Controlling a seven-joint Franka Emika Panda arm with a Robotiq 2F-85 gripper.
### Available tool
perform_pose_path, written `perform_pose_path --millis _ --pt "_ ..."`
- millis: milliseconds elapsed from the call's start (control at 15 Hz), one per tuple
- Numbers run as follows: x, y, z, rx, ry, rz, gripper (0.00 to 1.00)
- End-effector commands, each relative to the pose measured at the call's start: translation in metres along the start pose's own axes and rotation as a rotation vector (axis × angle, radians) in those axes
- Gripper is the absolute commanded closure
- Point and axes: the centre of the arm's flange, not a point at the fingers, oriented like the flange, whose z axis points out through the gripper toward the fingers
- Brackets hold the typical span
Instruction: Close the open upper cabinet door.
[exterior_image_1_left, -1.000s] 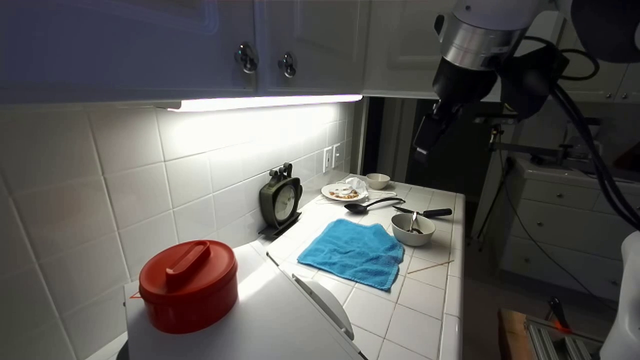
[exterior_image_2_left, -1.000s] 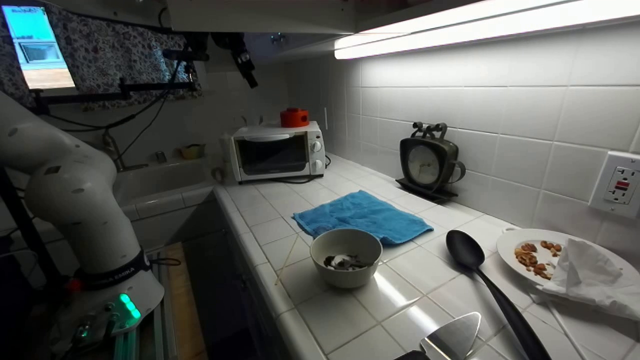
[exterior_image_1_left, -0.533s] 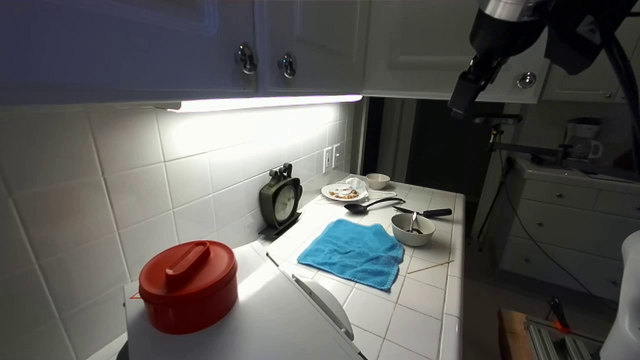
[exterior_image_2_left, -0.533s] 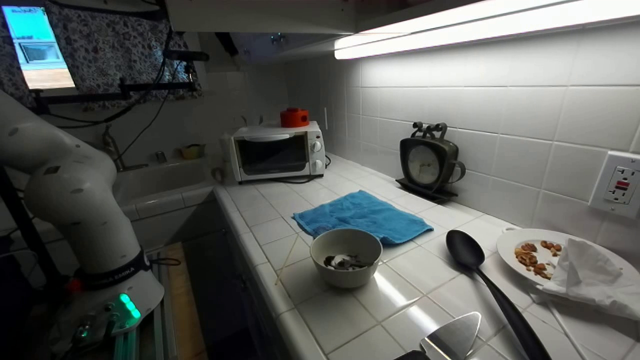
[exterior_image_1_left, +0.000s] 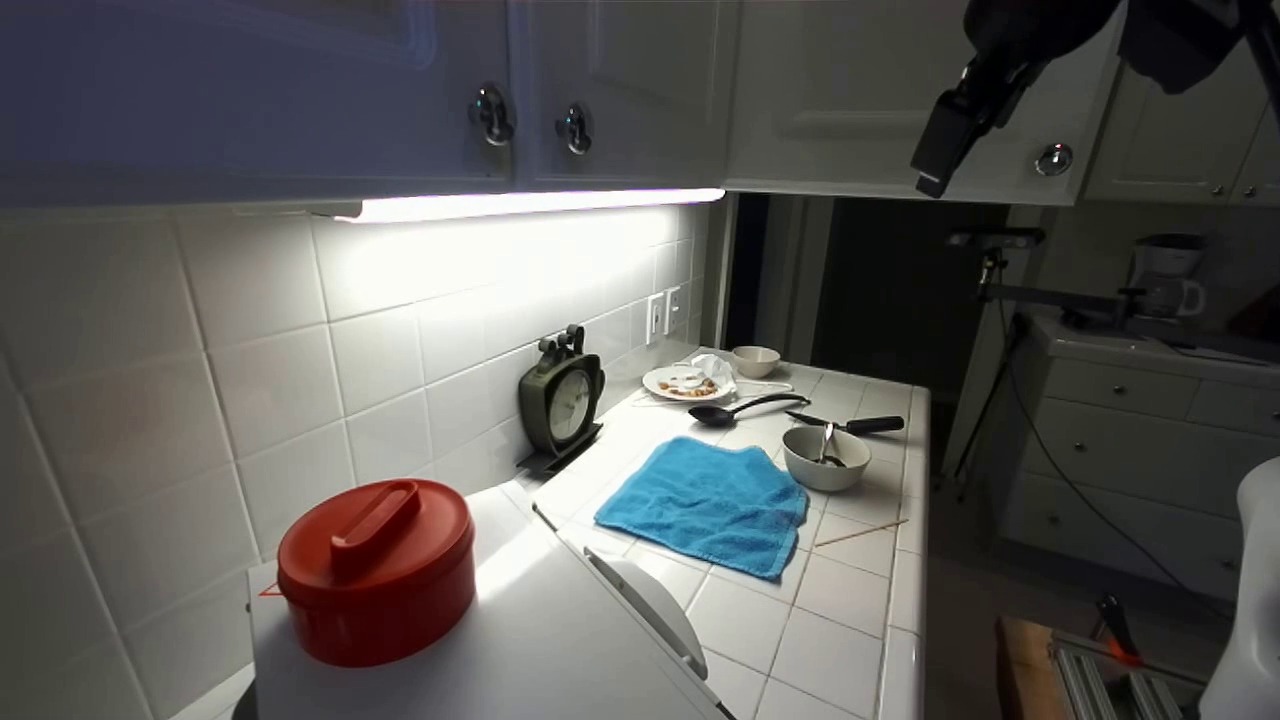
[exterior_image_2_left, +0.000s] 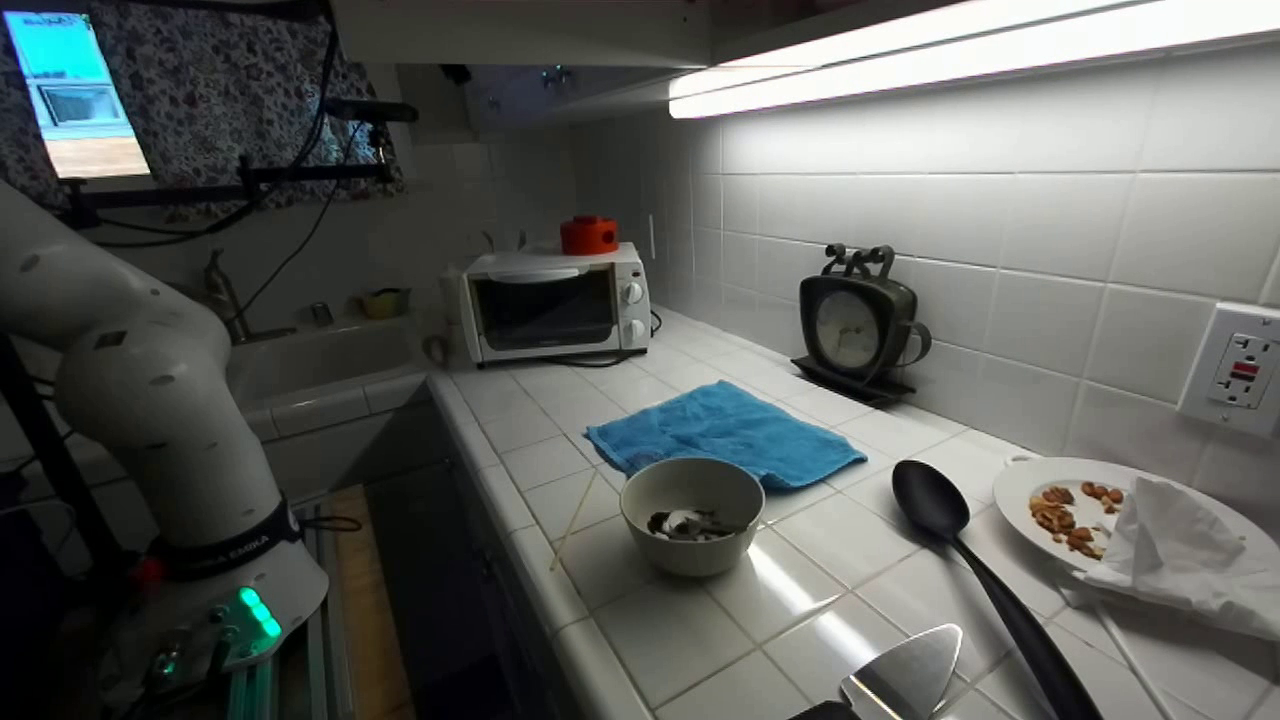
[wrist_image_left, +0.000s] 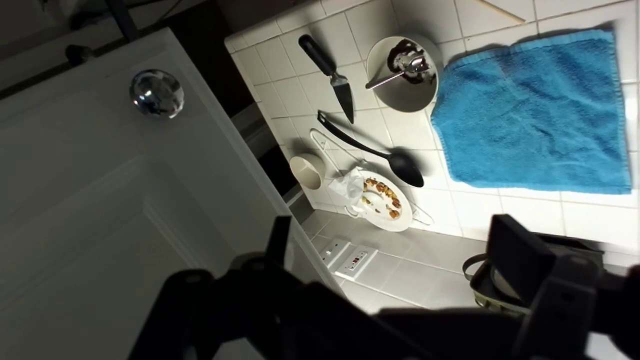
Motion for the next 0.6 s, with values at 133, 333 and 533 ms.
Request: perform_pose_path --millis 133,333,533 --pt "0.001 0.015 -0.013 0.008 0.124 0.016 0.00" --pt "0.007 0.023 -0.017 0.034 0.228 0.009 0.00" --pt "0.015 0.031 -0.016 0.072 0.304 0.032 0.00"
